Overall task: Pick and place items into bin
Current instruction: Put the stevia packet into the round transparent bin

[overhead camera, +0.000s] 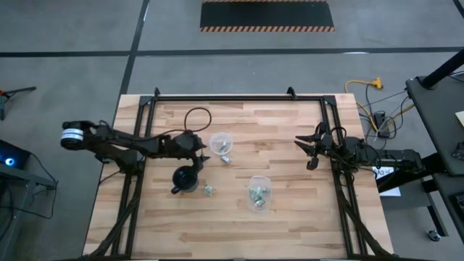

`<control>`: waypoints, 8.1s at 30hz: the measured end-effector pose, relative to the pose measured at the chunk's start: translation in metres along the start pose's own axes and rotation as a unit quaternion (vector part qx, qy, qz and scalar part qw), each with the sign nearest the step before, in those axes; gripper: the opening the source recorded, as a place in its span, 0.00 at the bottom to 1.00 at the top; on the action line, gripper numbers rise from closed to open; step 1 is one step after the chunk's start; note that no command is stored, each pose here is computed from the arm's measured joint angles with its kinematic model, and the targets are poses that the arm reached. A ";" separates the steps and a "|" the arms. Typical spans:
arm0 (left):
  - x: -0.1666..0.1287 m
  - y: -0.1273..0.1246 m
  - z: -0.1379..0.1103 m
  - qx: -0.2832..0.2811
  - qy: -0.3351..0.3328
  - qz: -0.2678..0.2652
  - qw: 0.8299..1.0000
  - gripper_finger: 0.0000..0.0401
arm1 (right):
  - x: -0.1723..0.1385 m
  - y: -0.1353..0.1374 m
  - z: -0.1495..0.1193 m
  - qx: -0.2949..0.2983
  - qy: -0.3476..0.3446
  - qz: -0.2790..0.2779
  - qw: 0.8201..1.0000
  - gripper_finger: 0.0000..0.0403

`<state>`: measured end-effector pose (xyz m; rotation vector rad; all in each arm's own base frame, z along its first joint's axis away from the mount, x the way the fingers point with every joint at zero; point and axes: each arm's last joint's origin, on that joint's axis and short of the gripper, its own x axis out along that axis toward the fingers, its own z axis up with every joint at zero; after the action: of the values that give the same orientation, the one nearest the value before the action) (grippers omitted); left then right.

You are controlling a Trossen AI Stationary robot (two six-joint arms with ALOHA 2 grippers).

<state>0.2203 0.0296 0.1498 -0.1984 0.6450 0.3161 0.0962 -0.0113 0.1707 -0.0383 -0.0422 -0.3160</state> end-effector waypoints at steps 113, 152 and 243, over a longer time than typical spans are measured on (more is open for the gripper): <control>0.009 0.012 0.016 -0.016 0.032 0.148 0.988 0.00 | 0.000 0.000 0.000 0.000 0.000 0.000 1.000 0.17; 0.019 -0.015 0.041 0.012 -0.139 0.029 0.990 0.00 | 0.000 0.000 0.000 0.000 0.000 0.000 1.000 0.18; 0.022 -0.024 0.040 0.032 -0.108 -0.111 0.987 0.54 | 0.000 0.000 0.000 0.000 0.000 0.000 1.000 0.17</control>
<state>0.2675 0.0231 0.1694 -0.1701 0.4132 0.1003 0.0962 -0.0113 0.1707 -0.0383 -0.0418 -0.3164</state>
